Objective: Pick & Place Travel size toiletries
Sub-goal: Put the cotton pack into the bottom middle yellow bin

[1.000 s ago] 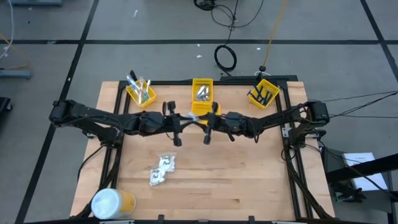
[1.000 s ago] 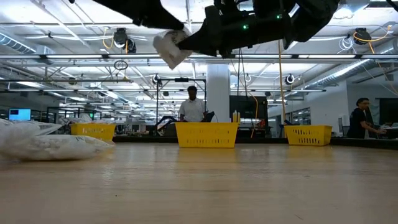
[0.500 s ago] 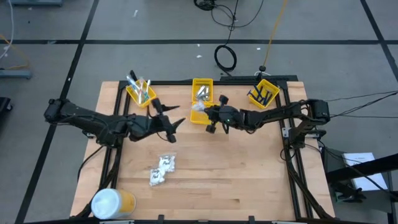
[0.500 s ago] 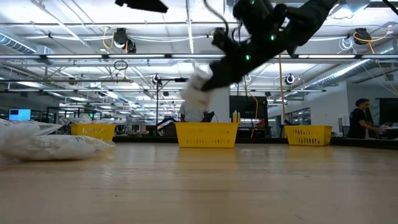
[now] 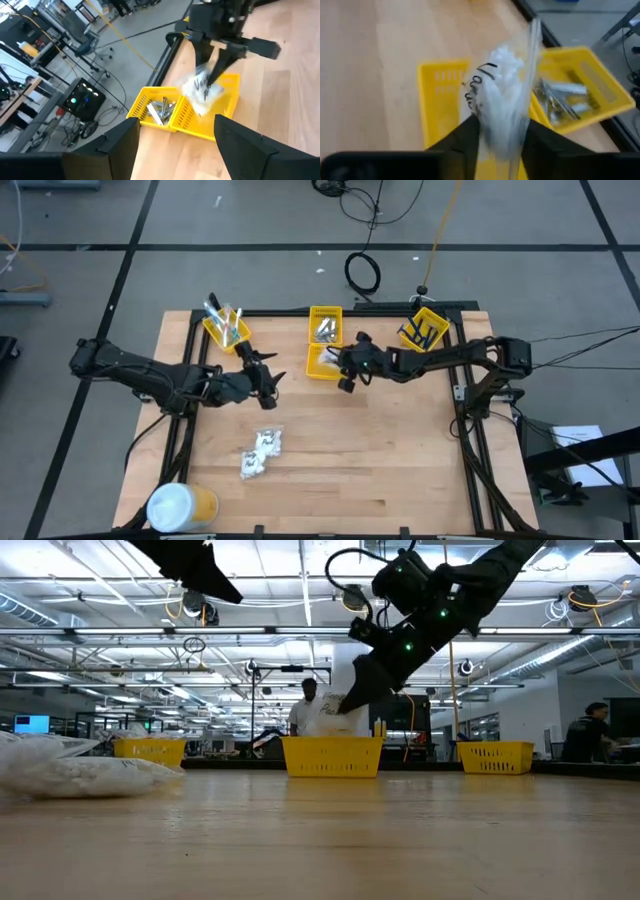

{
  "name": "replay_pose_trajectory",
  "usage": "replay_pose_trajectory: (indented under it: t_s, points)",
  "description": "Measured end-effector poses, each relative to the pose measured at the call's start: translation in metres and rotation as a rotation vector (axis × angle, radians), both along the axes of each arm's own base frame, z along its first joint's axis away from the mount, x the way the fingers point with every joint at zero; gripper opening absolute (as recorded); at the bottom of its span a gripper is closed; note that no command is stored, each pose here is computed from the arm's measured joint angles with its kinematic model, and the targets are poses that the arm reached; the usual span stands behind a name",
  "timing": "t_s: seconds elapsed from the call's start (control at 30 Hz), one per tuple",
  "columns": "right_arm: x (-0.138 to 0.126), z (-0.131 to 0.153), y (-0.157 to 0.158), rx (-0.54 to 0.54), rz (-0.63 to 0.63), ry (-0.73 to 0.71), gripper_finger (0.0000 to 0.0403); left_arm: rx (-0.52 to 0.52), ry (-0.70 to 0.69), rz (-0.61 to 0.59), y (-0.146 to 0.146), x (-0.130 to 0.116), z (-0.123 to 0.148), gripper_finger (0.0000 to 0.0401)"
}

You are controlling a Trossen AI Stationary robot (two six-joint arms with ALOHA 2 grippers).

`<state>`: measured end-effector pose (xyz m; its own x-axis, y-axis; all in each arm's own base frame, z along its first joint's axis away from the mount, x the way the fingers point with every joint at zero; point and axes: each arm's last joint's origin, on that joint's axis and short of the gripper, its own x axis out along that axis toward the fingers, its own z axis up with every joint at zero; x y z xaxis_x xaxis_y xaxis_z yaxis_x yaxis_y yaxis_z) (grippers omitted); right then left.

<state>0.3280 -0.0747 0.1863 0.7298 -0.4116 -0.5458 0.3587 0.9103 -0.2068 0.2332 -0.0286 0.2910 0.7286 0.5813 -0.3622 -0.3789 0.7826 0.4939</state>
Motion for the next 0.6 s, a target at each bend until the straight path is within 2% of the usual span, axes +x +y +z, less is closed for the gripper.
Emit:
replay_pose_trajectory:
  t_s: [0.23,0.37,0.4,0.47,0.6]
  points:
    - [-0.002,0.013,0.003,0.033,-0.024,-0.072,0.0239,-0.027,-0.023,0.014,0.0,0.0,0.0,0.0244]
    - [-0.006,0.022,0.004,0.061,-0.046,-0.113,0.0285,-0.077,-0.019,0.006,0.0,-0.001,-0.002,0.0244]
    - [-0.007,0.026,0.005,0.072,-0.051,-0.135,0.0291,-0.118,-0.002,-0.014,-0.001,-0.002,-0.005,0.0243]
    - [-0.01,0.035,0.006,0.094,-0.06,-0.177,0.0297,-0.269,0.062,-0.097,-0.004,-0.005,-0.013,0.0243]
    - [-0.015,0.051,0.016,0.103,-0.036,-0.229,0.0296,-0.708,0.219,-0.28,-0.02,-0.01,-0.028,0.0243]
